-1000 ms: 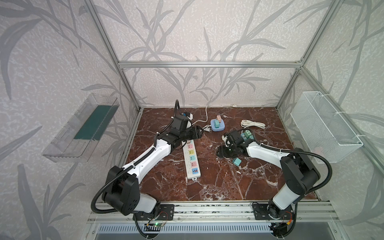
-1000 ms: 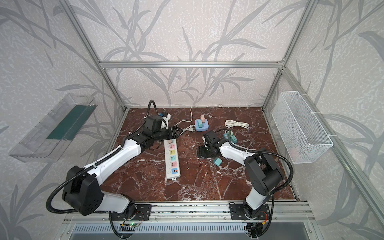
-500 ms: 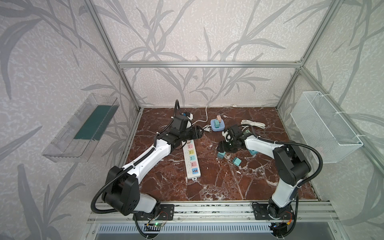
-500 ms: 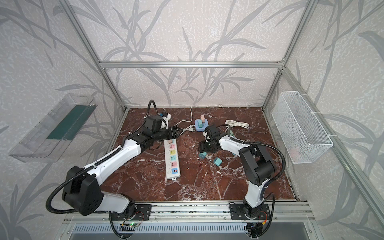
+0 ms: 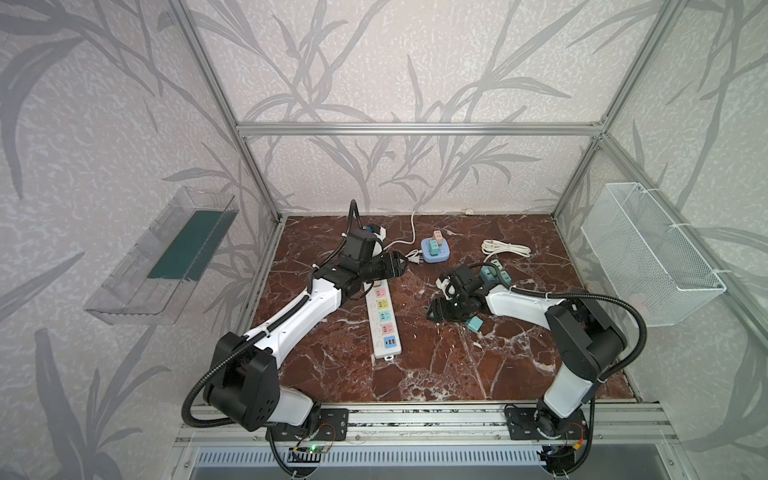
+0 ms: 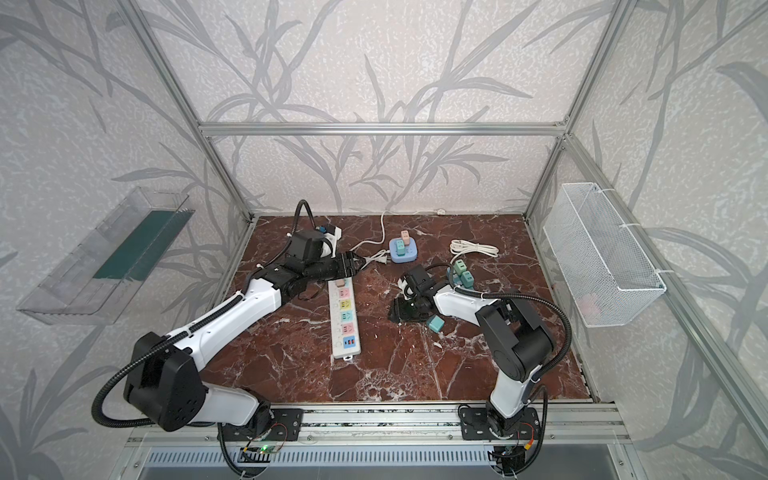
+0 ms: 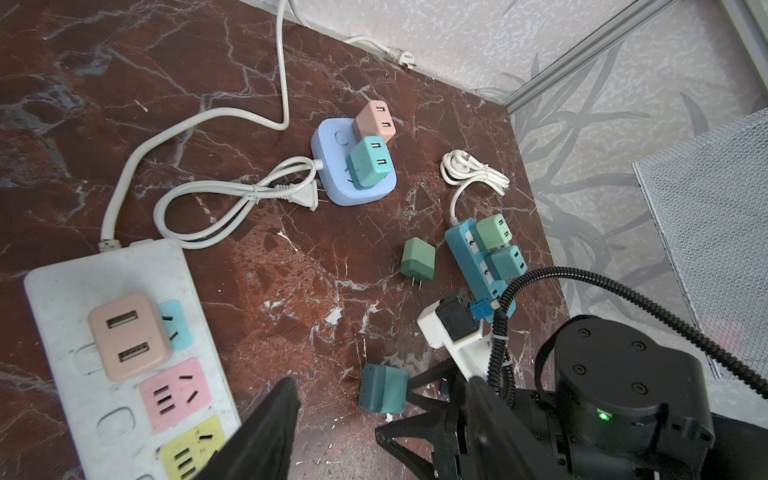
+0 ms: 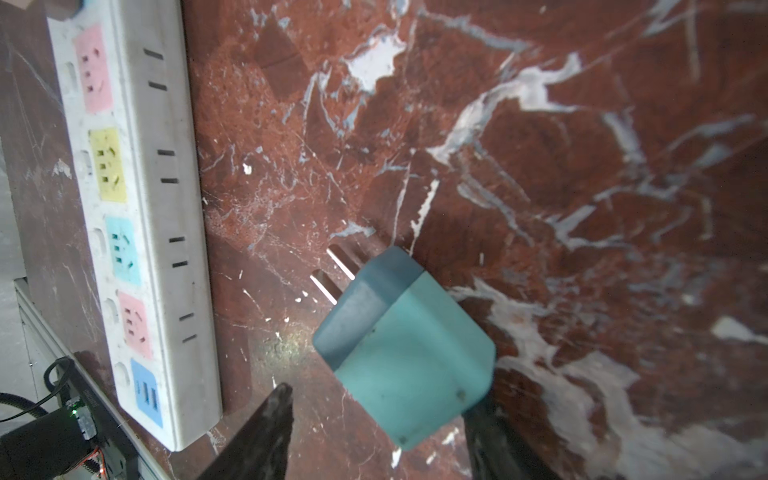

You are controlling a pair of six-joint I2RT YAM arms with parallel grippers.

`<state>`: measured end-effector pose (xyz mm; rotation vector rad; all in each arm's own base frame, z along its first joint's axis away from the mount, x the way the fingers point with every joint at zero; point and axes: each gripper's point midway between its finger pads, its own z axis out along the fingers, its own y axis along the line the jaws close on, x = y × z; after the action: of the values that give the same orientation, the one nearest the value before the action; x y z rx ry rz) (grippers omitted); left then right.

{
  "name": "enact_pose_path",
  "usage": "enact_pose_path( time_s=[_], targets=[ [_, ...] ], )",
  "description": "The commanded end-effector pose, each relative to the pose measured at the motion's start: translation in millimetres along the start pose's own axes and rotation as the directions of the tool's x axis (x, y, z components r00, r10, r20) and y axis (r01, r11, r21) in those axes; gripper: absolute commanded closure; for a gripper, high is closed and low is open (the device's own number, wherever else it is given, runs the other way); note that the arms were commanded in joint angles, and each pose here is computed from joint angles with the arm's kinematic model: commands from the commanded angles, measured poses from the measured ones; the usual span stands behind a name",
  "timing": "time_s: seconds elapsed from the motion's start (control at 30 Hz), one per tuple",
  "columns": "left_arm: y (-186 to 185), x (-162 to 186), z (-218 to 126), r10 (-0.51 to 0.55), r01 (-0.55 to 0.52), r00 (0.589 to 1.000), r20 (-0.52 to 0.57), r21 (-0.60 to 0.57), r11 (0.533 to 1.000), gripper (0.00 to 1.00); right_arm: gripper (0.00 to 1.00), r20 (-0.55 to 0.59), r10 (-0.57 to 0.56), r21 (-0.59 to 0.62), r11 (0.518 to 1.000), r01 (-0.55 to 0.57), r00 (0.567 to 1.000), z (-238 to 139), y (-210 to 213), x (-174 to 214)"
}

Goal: Insert the plug
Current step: 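Lower the right gripper onto a teal adapter near the teal strip and grasp it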

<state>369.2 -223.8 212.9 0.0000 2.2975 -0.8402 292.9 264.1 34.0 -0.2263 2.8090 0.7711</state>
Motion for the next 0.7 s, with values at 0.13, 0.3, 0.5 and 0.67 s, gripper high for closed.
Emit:
enact_pose_path(
  time_s=[0.13, 0.3, 0.5, 0.67],
  targets=[
    [1, 4, 5, -0.02, 0.02, 1.0, -0.02, 0.016, 1.0, 0.35, 0.35, 0.039, -0.007, 0.022, 1.0, 0.006, 0.999, 1, 1, -20],
    [3, 4, 6, -0.01, 0.01, 1.0, -0.022, 0.005, 1.0, 0.36, 0.35, 0.031, -0.002, -0.049, 0.999, 0.004, 1.0, 14, 14, -28],
    [6, 6, 8, 0.004, -0.004, 1.0, -0.025, -0.002, 1.0, 0.36, 0.36, -0.008, -0.02, -0.162, 0.987, 0.018, 1.0, 25, 38, -34],
    [10, 7, 9, 0.062, -0.063, 0.998, -0.023, -0.038, 0.997, 0.36, 0.35, 0.057, -0.035, -0.138, 0.989, 0.043, 0.998, 4, 34, -40]
  ],
)
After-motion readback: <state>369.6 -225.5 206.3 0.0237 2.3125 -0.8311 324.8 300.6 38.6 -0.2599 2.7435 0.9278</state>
